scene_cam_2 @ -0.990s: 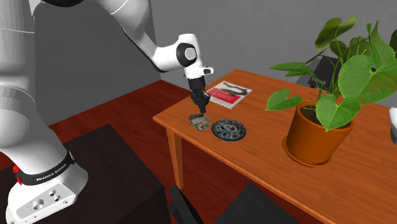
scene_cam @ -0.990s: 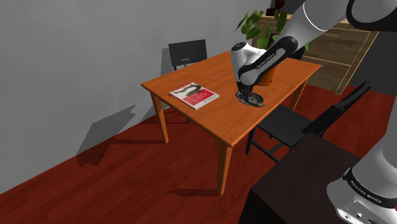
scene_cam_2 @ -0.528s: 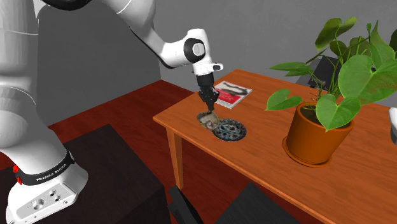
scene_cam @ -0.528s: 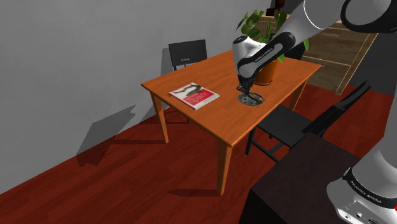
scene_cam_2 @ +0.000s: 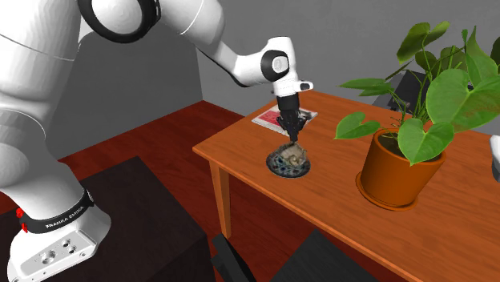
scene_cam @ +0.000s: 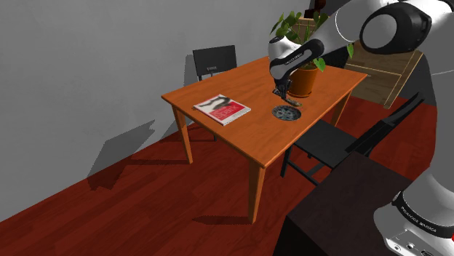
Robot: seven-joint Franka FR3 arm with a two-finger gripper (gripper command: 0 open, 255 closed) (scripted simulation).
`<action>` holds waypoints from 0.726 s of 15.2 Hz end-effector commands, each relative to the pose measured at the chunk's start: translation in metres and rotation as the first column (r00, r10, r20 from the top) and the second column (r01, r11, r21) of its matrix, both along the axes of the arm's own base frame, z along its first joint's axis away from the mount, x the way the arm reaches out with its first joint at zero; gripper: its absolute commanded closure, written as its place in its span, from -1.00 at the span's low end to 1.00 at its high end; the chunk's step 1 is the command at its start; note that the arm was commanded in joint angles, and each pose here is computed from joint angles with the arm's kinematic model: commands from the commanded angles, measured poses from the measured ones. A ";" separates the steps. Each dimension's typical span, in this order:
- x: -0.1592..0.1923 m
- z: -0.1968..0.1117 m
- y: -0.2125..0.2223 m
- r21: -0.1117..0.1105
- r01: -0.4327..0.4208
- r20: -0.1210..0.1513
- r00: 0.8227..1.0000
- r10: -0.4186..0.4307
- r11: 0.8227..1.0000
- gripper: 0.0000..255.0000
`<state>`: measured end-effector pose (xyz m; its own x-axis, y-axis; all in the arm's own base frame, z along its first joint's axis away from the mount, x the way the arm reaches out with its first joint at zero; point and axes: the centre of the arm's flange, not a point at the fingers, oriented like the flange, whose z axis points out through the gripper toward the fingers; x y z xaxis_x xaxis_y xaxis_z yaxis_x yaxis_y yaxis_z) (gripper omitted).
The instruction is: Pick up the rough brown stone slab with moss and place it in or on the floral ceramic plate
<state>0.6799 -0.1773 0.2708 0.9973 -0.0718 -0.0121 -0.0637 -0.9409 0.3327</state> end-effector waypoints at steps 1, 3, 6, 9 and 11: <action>0.014 -0.001 -0.021 0.000 -0.001 0.000 1.000 0.001 1.000 1.00; 0.014 -0.011 -0.021 0.000 -0.001 0.000 1.000 0.001 1.000 1.00; 0.014 -0.027 -0.021 0.000 -0.001 0.000 1.000 0.001 1.000 1.00; 0.014 -0.043 -0.021 0.000 -0.001 0.000 1.000 0.001 1.000 1.00; 0.014 -0.054 -0.021 0.000 -0.001 0.000 1.000 0.001 1.000 1.00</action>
